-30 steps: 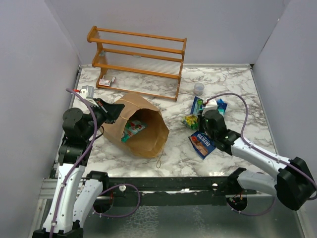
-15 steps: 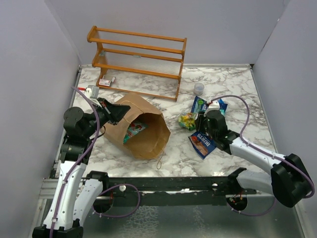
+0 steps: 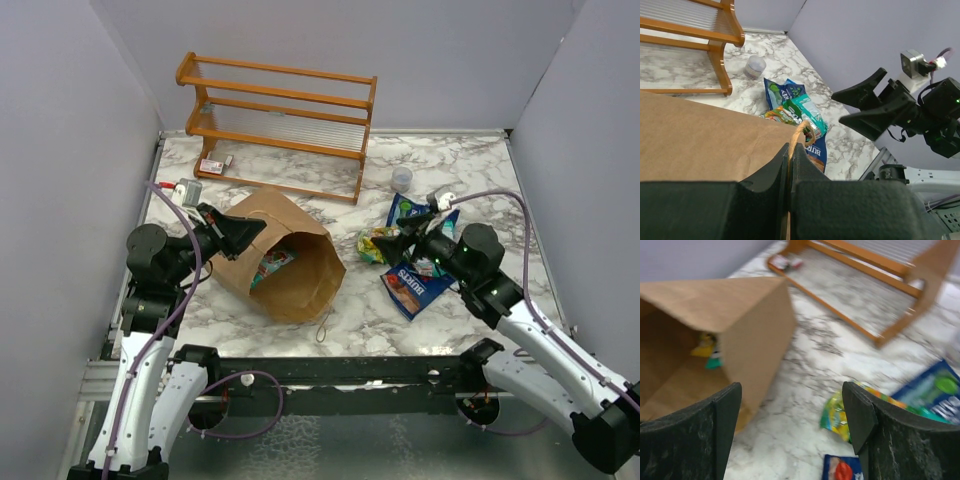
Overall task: Take the snacks out of the paper bag
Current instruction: Place the snack at the center of the board, then take out the snack from the paper bag.
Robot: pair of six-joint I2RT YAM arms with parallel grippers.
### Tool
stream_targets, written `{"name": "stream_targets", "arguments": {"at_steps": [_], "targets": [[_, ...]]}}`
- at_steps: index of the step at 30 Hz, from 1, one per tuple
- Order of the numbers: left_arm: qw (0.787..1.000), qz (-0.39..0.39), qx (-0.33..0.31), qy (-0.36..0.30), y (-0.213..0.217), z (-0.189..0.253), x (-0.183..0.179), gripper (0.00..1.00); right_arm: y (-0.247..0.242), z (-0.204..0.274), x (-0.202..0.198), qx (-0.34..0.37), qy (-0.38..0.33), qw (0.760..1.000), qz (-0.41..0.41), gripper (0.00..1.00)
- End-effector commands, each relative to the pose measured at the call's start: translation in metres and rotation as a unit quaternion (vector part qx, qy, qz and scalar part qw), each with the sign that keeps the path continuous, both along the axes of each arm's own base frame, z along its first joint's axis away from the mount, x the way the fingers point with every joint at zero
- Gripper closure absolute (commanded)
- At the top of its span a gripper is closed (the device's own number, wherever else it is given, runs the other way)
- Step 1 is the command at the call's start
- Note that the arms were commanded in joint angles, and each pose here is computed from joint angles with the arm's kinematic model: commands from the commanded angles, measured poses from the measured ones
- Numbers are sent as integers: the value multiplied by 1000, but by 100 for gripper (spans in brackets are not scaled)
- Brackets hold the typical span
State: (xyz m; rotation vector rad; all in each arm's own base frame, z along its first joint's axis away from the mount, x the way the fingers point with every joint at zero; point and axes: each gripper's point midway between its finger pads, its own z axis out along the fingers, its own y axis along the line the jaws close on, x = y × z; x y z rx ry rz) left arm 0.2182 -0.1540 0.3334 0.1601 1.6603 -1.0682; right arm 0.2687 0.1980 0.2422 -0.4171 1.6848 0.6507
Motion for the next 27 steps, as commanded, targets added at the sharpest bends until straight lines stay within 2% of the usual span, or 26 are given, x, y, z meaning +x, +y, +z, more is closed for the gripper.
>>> {"name": "stream_targets", "arguments": {"at_steps": [1,7,12,17,22,25,27], "targets": [[1000,0,9,-8,1,1,-1,100,50,8,-62,23,-47,970,237,18],[1000,1,13,0,1,-3,0,100,92,8,-103,9,-90,935,343,19],[1000,1,17,-2,1,-2,-1,100,132,-18,-111,-59,-123,931,338,20],[1000,-6,18,-3,0,-2,-3,100,173,-53,-94,-161,-160,916,331,19],[1000,-15,17,-9,-2,0,-7,100,196,-71,-72,-237,-239,886,319,16],[1000,-17,17,-11,-2,1,-9,100,208,-81,-65,-275,-286,854,337,17],[1000,-17,15,-15,-2,3,-10,100,215,-93,-58,-299,-296,841,340,17]]}}
